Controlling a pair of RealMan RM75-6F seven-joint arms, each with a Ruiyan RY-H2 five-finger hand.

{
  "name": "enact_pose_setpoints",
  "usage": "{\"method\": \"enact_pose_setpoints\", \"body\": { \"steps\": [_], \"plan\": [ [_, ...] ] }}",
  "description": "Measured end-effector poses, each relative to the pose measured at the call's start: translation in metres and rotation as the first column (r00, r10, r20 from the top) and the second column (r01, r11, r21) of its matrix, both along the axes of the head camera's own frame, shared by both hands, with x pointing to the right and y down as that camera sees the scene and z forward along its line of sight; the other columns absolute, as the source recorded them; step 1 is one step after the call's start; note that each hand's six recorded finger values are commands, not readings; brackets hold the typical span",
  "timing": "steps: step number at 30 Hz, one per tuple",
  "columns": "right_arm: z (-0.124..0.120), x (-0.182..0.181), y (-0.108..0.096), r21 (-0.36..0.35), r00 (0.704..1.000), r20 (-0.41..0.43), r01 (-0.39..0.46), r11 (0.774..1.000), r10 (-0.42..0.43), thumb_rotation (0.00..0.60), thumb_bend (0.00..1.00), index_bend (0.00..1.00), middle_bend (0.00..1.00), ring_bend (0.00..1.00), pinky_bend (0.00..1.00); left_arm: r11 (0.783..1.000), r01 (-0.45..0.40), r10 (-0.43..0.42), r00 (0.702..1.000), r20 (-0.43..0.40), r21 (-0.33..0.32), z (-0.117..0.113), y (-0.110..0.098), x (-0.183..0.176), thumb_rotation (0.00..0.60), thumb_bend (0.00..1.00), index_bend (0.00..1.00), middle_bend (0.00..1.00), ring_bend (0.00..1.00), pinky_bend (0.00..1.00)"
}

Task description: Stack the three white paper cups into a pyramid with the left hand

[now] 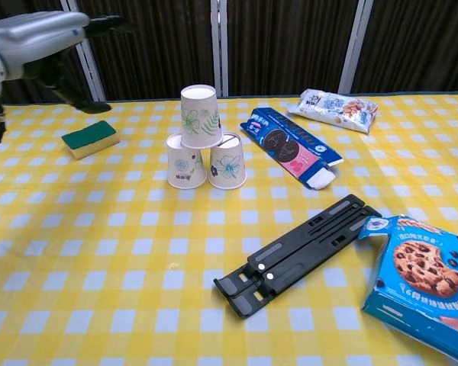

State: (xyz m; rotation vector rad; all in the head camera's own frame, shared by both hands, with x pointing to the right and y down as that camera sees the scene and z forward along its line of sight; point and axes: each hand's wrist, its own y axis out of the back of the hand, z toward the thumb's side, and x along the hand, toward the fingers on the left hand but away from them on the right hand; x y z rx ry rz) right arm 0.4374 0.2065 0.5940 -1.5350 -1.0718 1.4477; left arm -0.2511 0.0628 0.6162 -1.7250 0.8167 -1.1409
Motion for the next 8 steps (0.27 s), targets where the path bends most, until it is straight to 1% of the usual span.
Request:
{"method": "enact_pose_setpoints", "body": {
  "steps": [2, 4, 8],
  "plan": [
    [-0.001, -0.003, 0.001, 0.004, 1.000, -0.002, 0.008, 1.000, -0.008, 0.600, 0.12, 0.04, 0.00, 0.00, 0.00, 0.999, 0.034, -0.034, 0.999, 0.010, 0.028, -0.002, 0.018, -0.025, 0.600, 0.22, 0.00, 0.00, 0.00, 0.00],
    [-0.002, -0.007, 0.002, 0.011, 1.000, -0.001, 0.018, 1.000, -0.018, 0.600, 0.12, 0.03, 0.00, 0.00, 0.00, 0.997, 0.066, -0.067, 0.998, 0.019, 0.041, -0.002, 0.034, -0.046, 0.600, 0.22, 0.00, 0.00, 0.00, 0.00],
    [-0.004, -0.014, 0.004, 0.020, 0.999, -0.008, 0.039, 0.999, -0.039, 0.600, 0.12, 0.00, 0.00, 0.00, 0.00, 0.990, 0.137, -0.138, 0.990, 0.041, 0.039, -0.001, 0.072, -0.085, 0.600, 0.22, 0.00, 0.00, 0.00, 0.00]
  ]
}}
